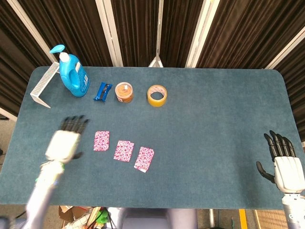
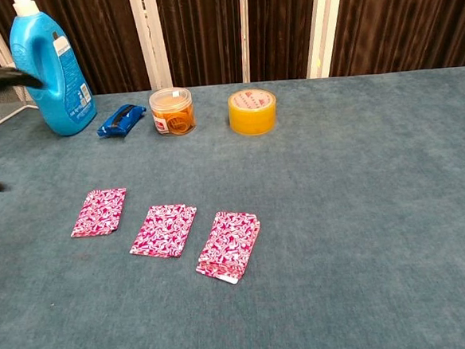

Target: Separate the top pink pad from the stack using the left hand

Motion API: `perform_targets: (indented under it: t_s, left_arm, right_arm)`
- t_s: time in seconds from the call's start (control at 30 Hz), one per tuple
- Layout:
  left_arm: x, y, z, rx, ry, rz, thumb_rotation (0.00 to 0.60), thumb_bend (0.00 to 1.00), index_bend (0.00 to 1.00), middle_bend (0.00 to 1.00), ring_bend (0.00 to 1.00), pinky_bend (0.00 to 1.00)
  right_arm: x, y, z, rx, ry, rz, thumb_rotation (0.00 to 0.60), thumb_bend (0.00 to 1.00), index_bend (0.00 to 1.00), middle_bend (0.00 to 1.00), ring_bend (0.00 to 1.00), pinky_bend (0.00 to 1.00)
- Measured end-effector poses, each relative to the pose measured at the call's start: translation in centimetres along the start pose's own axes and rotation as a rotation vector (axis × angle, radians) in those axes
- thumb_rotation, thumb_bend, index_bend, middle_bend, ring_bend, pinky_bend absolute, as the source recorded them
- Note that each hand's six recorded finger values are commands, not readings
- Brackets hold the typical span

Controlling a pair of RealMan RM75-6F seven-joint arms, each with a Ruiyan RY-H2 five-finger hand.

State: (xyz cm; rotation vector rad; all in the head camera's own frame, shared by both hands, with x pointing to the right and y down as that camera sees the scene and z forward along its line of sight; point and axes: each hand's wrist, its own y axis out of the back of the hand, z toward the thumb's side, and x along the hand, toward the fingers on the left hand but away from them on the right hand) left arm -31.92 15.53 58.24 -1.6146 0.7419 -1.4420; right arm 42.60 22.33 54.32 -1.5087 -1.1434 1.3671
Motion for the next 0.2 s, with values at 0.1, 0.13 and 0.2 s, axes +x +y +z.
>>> perform_targets:
  t_s: [0.1, 0.13, 0.2]
  left_arm:
    - [-2.8, 0.1, -3.4, -0.046, 0.047, 0.058, 0.600, 0.13, 0.00, 0.00, 0.00, 0.00]
    - [-3.9, 0.1, -4.7, -0.064, 0.068, 0.082, 0.600, 0.13, 0.00, 0.00, 0.00, 0.00]
    - [-5.6, -0.2, -6.8, -0.081, 0.100, 0.114, 0.600, 0.13, 0.00, 0.00, 0.00, 0.00]
  right_arm:
    - [0.0, 0.1, 0.1, 0.029, 0.005, -0.014, 0.600, 0.36, 0.00, 0.00, 0.00, 0.09]
    - [0.0, 0.1, 0.1, 0.039, 0.006, -0.019, 0.600, 0.36, 0.00, 0.00, 0.00, 0.09]
    - [0.0, 0.1, 0.2, 0.052, 0.009, -0.030, 0.600, 0.36, 0.00, 0.00, 0.00, 0.09]
